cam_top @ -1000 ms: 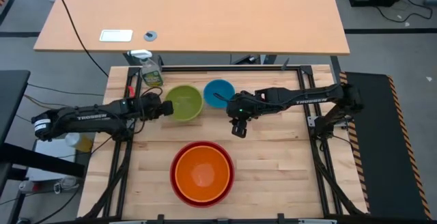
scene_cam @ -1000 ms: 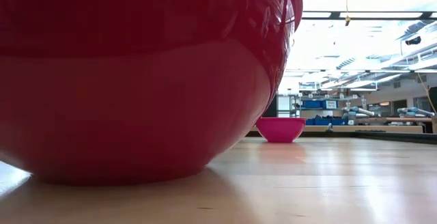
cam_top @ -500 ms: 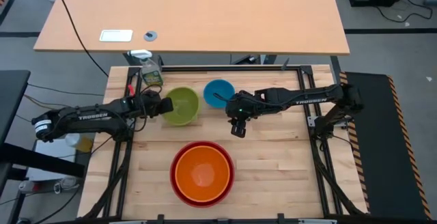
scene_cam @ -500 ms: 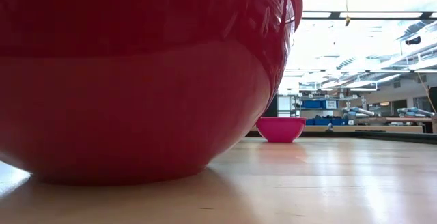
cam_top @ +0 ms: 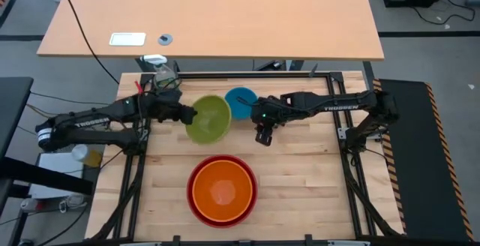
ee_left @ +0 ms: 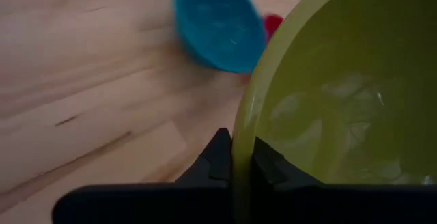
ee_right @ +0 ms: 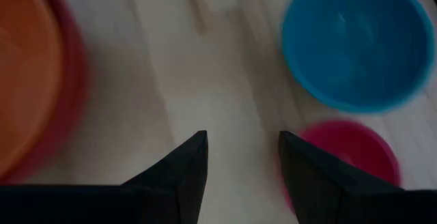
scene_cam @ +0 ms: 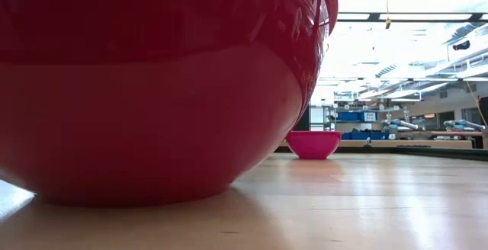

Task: Nest bowls inside each other
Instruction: Stack the green bowl into the orange bowl

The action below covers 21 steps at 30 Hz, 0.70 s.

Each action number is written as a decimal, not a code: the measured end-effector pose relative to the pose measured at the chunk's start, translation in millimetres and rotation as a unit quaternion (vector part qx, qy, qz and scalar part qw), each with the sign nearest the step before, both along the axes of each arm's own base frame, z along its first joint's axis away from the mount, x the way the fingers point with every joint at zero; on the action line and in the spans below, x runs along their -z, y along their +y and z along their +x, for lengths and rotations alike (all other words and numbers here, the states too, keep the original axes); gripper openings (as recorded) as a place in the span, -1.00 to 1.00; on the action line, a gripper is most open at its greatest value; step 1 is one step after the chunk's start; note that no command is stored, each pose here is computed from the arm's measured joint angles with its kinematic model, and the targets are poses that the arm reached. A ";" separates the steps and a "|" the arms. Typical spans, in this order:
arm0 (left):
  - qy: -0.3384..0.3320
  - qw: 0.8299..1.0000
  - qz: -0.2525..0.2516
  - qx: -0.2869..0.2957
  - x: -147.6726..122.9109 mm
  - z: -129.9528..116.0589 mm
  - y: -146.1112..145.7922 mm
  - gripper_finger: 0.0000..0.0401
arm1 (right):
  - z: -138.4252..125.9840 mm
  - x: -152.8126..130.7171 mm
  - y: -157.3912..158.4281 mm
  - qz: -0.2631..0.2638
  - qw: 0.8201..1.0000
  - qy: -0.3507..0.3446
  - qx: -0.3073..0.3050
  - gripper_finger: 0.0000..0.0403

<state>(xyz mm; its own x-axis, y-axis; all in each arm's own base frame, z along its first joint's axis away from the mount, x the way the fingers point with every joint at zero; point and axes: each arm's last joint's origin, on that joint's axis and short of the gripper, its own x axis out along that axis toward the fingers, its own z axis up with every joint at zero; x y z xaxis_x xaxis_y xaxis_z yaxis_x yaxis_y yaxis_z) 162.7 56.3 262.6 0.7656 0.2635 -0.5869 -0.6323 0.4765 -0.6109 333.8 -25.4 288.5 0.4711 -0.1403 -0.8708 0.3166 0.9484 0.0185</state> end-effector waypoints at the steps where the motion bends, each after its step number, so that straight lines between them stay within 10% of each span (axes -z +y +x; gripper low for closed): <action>1: 0.008 1.000 0.012 0.022 -7.9 2.7 -3.5 -0.93 | -3.4 -0.3 -4.7 -0.001 1.000 0.011 0.006 -0.08; 21: 0.271 0.910 0.049 0.310 -17.8 127.0 -108.7 -0.94 | -49.4 -33.4 -90.5 -0.016 0.991 -0.031 0.126 -0.08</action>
<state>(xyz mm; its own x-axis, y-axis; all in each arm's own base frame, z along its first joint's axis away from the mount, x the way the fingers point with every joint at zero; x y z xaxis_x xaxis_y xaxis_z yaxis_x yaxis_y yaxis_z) 289.8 -52.5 280.4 0.3904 -0.0496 -0.9193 -0.4184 0.8799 -0.2252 284.4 -115.9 321.9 0.4699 -0.2866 -0.8349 0.5424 0.8399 0.0170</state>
